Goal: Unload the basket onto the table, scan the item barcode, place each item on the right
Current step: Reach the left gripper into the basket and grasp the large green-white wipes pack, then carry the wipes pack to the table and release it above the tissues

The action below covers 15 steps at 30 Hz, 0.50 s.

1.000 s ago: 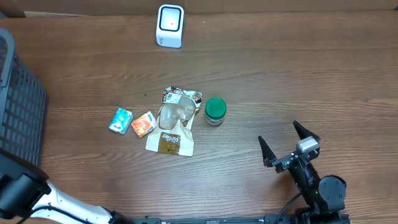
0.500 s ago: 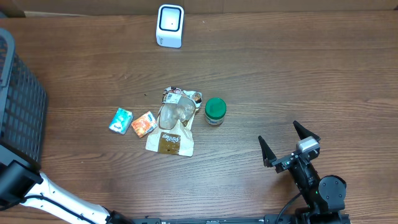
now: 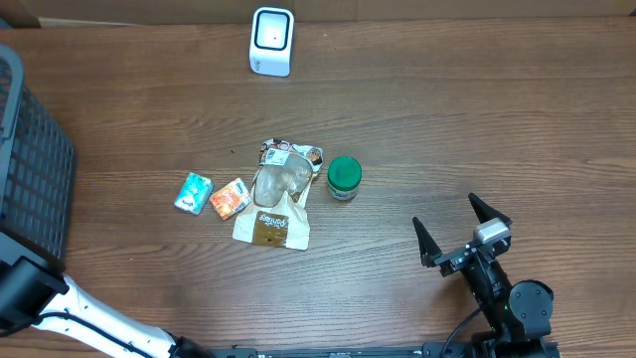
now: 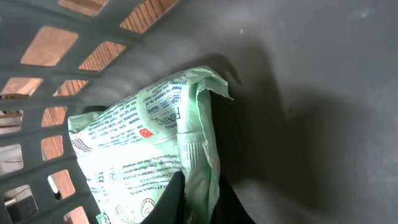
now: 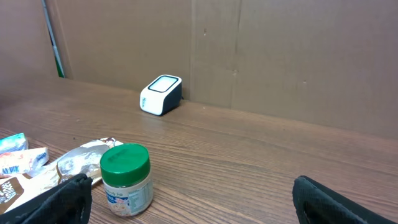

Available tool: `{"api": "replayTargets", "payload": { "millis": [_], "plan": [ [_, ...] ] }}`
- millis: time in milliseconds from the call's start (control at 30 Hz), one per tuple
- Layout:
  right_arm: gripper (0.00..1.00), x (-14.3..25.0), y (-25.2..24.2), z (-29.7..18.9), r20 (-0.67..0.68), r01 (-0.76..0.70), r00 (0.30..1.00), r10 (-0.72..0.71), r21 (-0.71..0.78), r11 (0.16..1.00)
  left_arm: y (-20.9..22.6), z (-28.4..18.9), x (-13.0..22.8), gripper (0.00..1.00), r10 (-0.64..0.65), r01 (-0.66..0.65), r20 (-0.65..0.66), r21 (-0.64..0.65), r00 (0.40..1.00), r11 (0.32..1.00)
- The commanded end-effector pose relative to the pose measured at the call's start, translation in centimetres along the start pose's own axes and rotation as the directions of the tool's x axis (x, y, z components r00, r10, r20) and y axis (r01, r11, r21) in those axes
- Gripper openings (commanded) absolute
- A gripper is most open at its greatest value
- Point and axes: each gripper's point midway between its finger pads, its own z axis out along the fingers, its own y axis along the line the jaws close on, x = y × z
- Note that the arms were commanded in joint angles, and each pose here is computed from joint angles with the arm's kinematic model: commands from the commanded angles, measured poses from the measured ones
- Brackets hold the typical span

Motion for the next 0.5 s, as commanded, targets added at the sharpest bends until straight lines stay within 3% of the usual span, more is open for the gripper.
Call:
{"api": "replayTargets", "payload": {
  "millis": [0, 233, 367, 467],
  "plan": [
    [1.00, 0.2, -0.1, 0.0, 0.005, 0.001, 1.000, -0.001, 0.009, 1.000, -1.3, -2.3, -0.2, 0.04, 0.000, -0.002, 0.029, 0.054, 1.000, 0.999],
    [1.00, 0.2, -0.1, 0.0, 0.005, 0.001, 1.000, -0.001, 0.009, 1.000, -2.4, -13.7, -3.6, 0.04, -0.093, 0.027, 0.283, 0.227, 0.955, 0.974],
    [1.00, 0.2, -0.1, 0.0, 0.005, 0.001, 1.000, -0.001, 0.008, 1.000, -2.4, -22.9, -4.7, 0.04, -0.164, -0.005, 0.467, 0.340, 0.869, 0.940],
    [1.00, 0.2, -0.1, 0.0, 0.005, 0.001, 1.000, -0.001, 0.008, 1.000, -1.6, -30.5, -4.4, 0.04, -0.227, -0.043, 0.597, 0.403, 0.770, 0.914]
  ]
}}
